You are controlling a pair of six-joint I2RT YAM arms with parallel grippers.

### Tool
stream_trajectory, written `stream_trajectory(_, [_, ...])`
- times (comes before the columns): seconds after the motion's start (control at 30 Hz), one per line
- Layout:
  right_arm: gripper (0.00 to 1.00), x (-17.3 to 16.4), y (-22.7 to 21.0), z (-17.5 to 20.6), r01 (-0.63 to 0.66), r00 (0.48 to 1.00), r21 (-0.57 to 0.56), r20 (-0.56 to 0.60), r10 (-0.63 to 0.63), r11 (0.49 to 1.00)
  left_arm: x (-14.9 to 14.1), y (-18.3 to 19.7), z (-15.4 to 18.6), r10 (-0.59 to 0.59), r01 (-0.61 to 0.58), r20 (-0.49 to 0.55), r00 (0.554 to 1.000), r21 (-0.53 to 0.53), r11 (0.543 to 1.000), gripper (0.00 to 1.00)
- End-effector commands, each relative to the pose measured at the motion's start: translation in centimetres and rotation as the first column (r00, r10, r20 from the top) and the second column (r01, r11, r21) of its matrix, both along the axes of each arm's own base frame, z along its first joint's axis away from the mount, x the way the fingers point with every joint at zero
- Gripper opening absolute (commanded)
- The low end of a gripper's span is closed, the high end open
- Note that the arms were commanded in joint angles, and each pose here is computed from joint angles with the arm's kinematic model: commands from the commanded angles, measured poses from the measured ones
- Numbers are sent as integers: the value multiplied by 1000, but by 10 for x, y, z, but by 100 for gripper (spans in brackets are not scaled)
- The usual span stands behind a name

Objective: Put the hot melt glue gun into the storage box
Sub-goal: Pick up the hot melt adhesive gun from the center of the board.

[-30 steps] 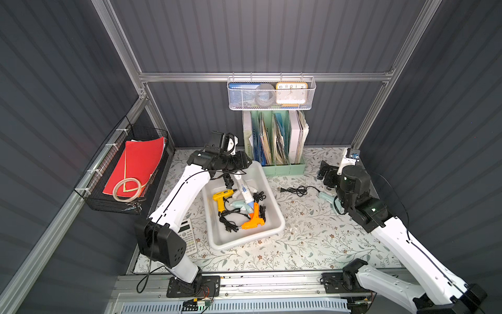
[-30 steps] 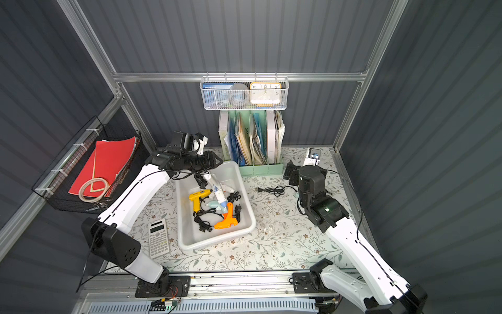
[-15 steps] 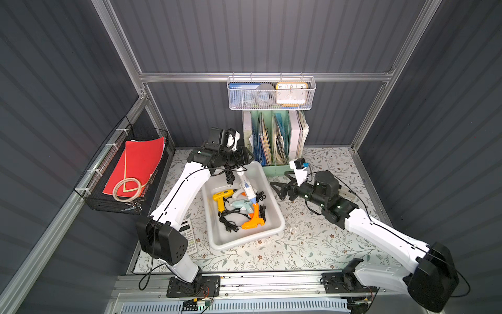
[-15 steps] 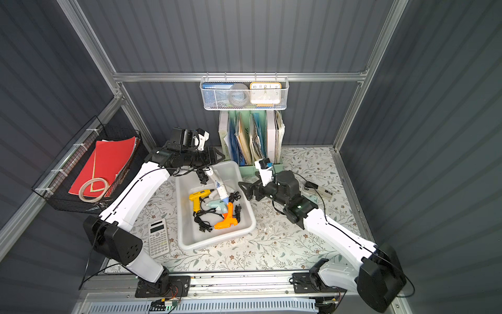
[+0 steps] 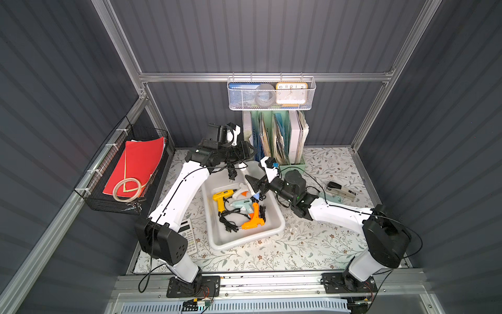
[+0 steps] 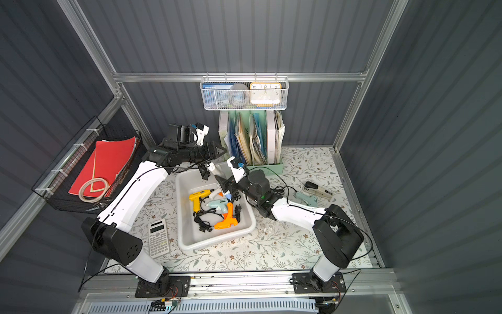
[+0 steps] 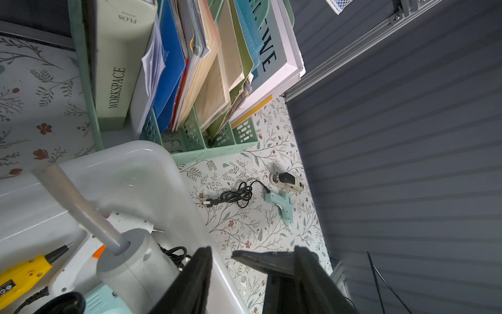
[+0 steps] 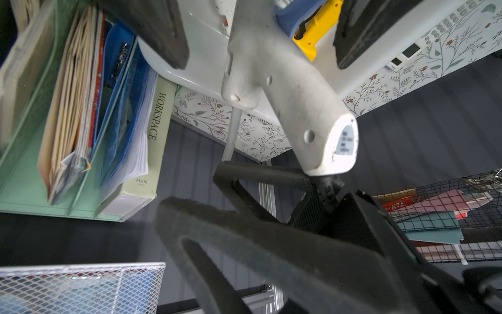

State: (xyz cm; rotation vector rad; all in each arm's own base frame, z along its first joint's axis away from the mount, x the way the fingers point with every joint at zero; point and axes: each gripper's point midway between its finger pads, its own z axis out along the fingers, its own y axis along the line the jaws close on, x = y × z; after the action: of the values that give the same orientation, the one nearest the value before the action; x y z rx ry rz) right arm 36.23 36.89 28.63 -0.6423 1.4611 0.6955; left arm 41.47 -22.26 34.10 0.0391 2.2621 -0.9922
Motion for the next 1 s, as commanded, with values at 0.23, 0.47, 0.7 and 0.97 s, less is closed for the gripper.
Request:
stream_trajectory(0.23, [88, 15, 28, 27, 13, 997, 19, 72, -14, 1000, -2, -4, 39, -21, 29, 92, 996, -76, 997, 0])
stream_trajectory(0.47, [65, 26, 33, 29, 52, 997, 17, 61, -53, 999, -4, -5, 40, -25, 33, 94, 995, -80, 996, 0])
stream_trajectory(0.7, [3, 20, 29, 36, 64, 993, 9, 95, -64, 998, -5, 0, 40, -1, 6, 86, 996, -67, 998, 0])
stream_trajectory(0.97, [0, 27, 19, 45, 132, 986, 4, 105, -132, 991, -20, 15, 26, 33, -33, 19, 999, 22, 999, 91])
